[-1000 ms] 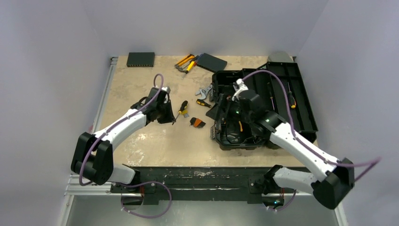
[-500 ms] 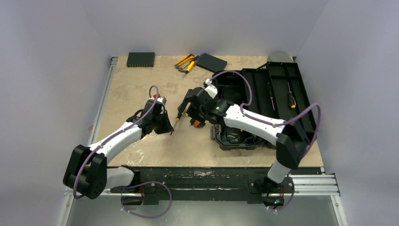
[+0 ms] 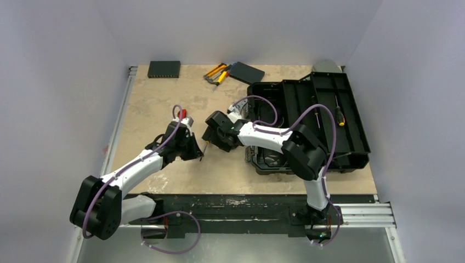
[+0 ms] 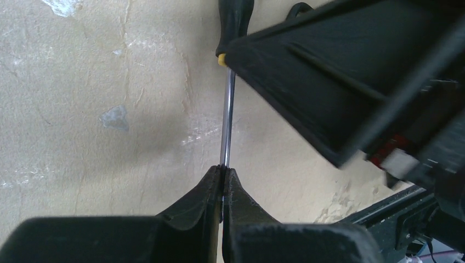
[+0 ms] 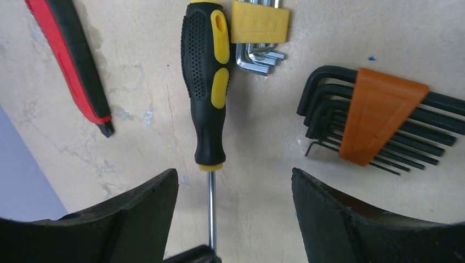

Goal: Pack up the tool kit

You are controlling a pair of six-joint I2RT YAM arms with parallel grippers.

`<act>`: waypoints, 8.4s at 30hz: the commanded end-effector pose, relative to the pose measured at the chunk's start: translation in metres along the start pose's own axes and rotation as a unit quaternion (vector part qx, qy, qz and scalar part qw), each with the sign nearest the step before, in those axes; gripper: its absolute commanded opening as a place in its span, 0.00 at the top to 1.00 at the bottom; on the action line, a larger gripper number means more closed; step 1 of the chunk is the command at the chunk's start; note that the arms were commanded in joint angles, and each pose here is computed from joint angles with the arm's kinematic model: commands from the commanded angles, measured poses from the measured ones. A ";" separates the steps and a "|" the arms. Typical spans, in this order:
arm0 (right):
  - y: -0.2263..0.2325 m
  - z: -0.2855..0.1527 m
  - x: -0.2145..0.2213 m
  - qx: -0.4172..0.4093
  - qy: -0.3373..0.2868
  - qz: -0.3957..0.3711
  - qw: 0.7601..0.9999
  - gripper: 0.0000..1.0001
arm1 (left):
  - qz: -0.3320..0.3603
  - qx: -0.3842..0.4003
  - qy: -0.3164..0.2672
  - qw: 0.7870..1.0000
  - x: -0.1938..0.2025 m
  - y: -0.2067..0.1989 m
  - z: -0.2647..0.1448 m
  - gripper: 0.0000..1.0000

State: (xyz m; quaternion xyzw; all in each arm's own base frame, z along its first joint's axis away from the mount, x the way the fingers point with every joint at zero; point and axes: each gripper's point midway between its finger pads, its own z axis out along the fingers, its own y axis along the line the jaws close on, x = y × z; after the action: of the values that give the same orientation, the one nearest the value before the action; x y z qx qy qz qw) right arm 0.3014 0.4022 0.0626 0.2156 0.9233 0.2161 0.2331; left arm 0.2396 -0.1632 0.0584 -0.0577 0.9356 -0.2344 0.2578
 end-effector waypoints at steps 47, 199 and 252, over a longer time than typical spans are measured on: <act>-0.027 -0.330 -0.213 -0.006 -0.392 -0.319 0.863 1.00 | 0.032 0.061 -0.153 0.986 0.018 0.001 -0.081 0.03; -0.143 -0.239 -0.306 0.275 -0.256 -0.403 0.835 1.00 | 0.029 -0.039 -0.204 0.978 -0.065 -0.009 -0.024 0.13; -0.005 -0.071 -0.054 -0.055 0.073 -0.639 0.763 0.18 | -0.090 -0.165 -0.313 0.931 -0.073 0.055 -0.061 0.08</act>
State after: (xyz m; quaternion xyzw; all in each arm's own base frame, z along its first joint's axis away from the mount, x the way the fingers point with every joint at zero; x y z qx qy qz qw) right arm 0.3006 0.3350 0.1330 -0.4347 0.8617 0.0659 0.2534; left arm 0.2730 -0.0933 0.1089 -0.2024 0.8491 -0.0933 0.4790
